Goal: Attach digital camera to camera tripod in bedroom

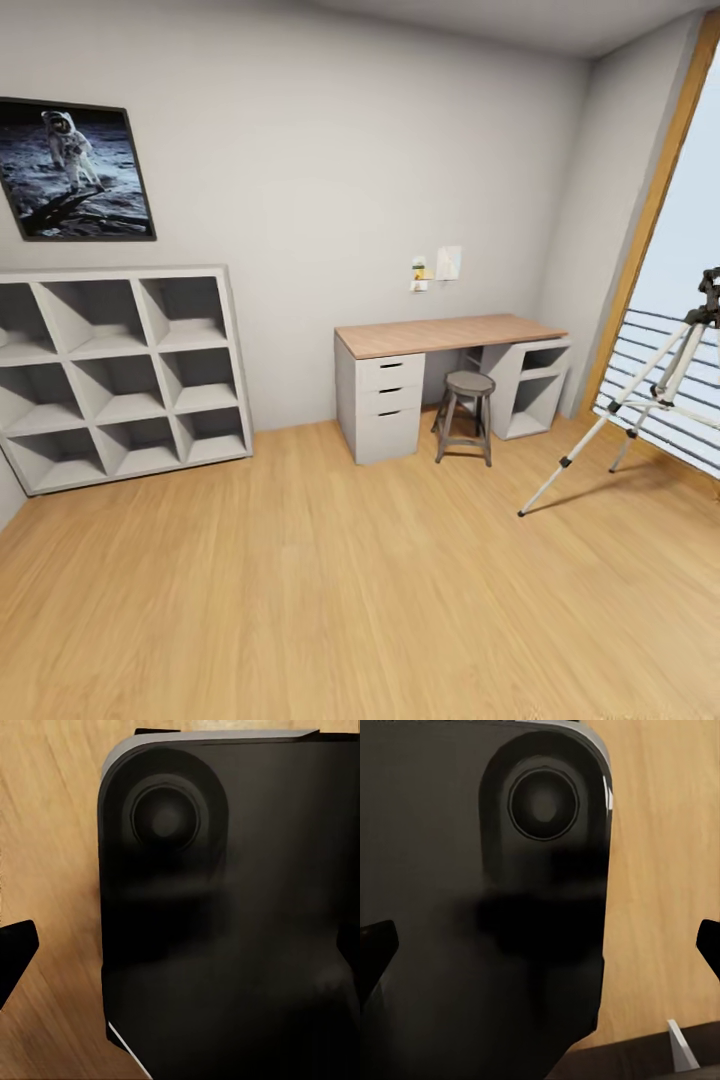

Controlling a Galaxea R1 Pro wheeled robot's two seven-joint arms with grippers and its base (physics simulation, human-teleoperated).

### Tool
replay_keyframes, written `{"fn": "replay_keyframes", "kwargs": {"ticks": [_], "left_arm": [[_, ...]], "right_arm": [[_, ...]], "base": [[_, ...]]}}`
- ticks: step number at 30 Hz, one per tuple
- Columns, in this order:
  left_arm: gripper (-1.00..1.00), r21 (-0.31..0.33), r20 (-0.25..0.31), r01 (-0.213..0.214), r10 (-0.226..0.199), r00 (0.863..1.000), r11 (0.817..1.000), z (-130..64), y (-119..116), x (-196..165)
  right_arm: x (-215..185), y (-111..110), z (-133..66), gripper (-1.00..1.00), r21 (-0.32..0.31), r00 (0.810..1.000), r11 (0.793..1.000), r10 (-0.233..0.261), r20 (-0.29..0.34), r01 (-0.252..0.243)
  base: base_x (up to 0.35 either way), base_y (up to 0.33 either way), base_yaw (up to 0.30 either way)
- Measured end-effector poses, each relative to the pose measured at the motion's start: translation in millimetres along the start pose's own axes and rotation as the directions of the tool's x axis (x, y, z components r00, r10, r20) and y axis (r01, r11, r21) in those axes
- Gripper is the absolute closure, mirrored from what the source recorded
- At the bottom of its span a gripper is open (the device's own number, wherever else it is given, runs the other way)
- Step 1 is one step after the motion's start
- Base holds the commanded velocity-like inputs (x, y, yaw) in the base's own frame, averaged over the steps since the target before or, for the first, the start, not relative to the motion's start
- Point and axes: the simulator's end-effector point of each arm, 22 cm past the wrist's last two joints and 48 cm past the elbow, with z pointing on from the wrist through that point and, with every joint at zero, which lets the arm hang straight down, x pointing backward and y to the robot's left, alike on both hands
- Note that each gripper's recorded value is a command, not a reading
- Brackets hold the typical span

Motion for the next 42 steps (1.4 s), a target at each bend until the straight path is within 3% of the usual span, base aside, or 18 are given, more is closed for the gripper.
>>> {"fn": "replay_keyframes", "kwargs": {"ticks": [42], "left_arm": [[-1.0, -0.003, 0.0, 0.002, -0.002, 1.0, 1.0, 0.0, 1.2, 0.1]], "right_arm": [[-0.4, -0.5, 0.0, -1.0, 0.002, 1.0, 1.0, 0.006, 0.002, -0.006]], "base": [[0.0, 0.0, -0.243]]}}
